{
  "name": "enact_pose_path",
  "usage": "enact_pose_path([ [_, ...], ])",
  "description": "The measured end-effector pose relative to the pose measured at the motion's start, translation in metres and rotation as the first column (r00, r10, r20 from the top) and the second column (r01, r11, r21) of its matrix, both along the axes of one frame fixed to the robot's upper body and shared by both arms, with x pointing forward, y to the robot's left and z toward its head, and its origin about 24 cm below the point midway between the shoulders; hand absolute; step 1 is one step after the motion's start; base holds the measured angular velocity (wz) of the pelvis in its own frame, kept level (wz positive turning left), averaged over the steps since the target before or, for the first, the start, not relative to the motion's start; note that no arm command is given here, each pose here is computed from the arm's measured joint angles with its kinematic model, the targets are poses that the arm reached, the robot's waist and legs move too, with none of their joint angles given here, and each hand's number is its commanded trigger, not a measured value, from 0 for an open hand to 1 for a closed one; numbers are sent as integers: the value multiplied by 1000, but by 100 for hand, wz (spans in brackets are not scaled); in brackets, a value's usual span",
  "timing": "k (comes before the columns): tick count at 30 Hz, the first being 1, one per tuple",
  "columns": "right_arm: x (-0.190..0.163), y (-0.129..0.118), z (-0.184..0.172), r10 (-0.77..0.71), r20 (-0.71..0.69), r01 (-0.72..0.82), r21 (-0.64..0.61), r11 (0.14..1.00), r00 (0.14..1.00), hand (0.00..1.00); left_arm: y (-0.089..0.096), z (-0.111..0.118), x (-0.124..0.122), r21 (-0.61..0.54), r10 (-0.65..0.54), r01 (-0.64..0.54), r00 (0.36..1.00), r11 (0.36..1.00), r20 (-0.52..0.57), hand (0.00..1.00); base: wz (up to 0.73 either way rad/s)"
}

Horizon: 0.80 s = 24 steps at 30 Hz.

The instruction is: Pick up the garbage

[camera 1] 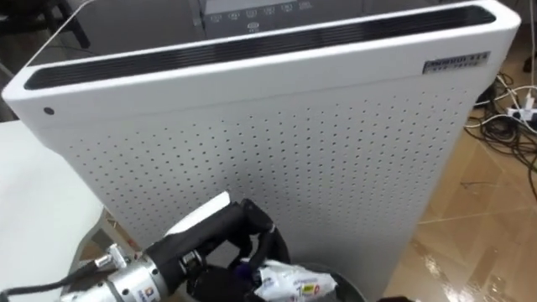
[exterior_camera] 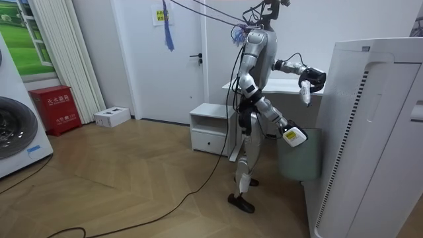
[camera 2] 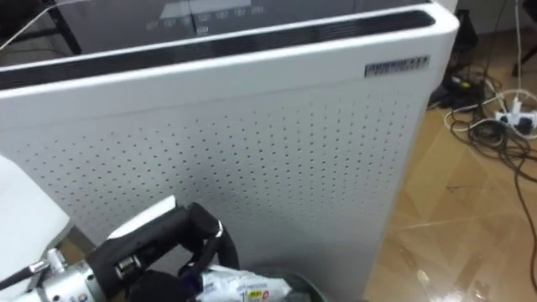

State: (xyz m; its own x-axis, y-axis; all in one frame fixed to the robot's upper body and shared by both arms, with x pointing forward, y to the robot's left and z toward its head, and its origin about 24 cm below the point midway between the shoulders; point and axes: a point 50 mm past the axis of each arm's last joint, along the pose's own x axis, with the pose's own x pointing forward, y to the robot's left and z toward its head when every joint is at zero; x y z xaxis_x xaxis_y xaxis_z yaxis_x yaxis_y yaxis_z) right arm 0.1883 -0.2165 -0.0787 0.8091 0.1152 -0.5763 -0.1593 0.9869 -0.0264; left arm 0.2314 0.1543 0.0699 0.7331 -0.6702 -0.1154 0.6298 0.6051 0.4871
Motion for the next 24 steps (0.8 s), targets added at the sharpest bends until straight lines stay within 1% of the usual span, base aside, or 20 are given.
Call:
enact_pose_path([
  [2, 0, 3, -1, -6, -2, 6, 7, 1000, 1000, 100, -4, -15, 1, -22, 36, -37, 999, 999, -40, 100, 0],
  [4, -1, 7, -2, 0, -7, 0, 17, 1000, 1000, 100, -6, -36, 0, -31, 83, -87, 990, 996, -111, 100, 0],
  [6, -1, 9, -2, 4, -7, -4, 22, 1000, 1000, 100, -6, -46, -1, -27, 102, -107, 984, 994, -145, 100, 0],
  [11, -1, 14, -4, 13, -6, -13, 40, 999, 1000, 100, -8, -60, -1, -19, 135, -141, 973, 990, -185, 100, -1],
  [12, 0, 15, -4, 17, -6, -17, 46, 999, 1000, 100, -9, -64, -1, -3, 145, -148, 971, 989, -189, 72, -5],
  [13, 0, 16, -4, 21, -1, -21, 51, 998, 1000, 100, -10, -67, -2, 8, 148, -149, 969, 989, -196, 52, -5],
  [14, 1, 17, -4, 23, 0, -23, 52, 998, 1000, 100, -11, -69, -2, 18, 147, -146, 969, 989, -198, 0, 0],
  [18, 6, 23, -3, 40, 11, -41, 56, 998, 999, 100, -11, -82, -5, 36, 169, -166, 956, 986, -241, 0, 0],
  [24, 6, 25, -3, 42, 14, -43, 61, 997, 999, 100, -17, -85, -6, 17, 166, -167, 952, 986, -257, 0, 0],
])
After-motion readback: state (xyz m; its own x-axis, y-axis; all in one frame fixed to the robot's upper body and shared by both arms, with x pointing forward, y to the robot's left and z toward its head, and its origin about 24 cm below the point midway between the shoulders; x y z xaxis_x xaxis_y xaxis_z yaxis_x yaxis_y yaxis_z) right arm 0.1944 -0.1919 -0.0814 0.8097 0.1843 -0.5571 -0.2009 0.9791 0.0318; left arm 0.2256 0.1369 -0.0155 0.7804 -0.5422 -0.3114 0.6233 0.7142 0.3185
